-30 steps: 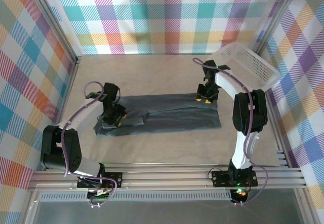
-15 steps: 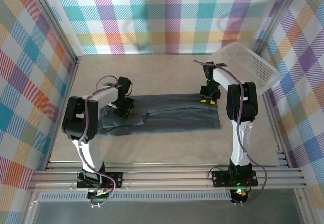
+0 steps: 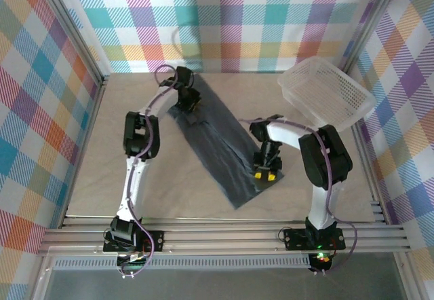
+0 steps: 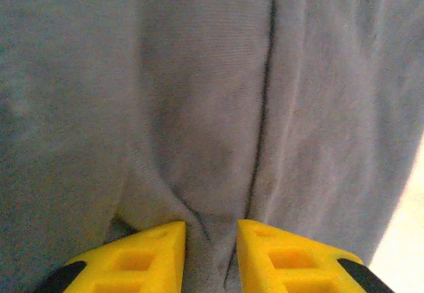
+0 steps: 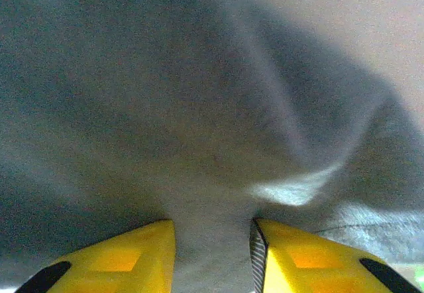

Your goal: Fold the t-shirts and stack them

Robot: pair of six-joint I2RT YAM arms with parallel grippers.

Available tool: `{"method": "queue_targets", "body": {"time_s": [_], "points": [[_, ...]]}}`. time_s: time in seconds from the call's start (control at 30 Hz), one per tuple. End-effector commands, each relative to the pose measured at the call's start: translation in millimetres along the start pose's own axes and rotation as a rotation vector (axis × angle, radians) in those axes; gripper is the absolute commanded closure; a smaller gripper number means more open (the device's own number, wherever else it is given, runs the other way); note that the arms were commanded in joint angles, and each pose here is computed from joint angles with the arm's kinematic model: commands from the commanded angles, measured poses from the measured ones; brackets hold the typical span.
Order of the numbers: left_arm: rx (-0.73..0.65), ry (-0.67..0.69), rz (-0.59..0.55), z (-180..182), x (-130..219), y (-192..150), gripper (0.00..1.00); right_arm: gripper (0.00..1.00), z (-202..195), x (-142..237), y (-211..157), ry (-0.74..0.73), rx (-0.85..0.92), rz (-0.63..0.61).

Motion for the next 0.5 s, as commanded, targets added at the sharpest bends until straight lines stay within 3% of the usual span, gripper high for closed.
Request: {"method": "queue_targets", "body": {"time_s": [0.0,0.13,0.23,0.33,0.47], "points": [[-0.107,-0.076,0.123,-18,-48,-40,0.71,0.64,21,-8,-22,0.124,-0.086,0.081],[-0.087,-0.267,0.089,-49,-66,-40,0.68,0.64,48,-15,-29,0.261,-0.125,0.132],[-0.066,-0.294,0.06,-56,-69,-33,0.68,0.64,59,-11,-28,0.301,-0.152,0.142],[-0.067,-0.313,0.057,-66,-55,-29,0.67,0.63,61,-4,-30,0.327,-0.169,0.139],[-0.107,-0.325,0.011,-86,-12,-24,0.53,0.63,58,10,-38,0.344,-0.159,0.127]]}}
Point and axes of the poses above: each hand's point on the last joint's axis, 136 mm out from that joint toward the fingers, its own x axis back along the fingers, its own z axis along the line the jaws close on, y = z × x, the point moved 7 cm from there along x, back along the fingers, and after that the axes turned 1 degree about -x, right-handed, at the moved point
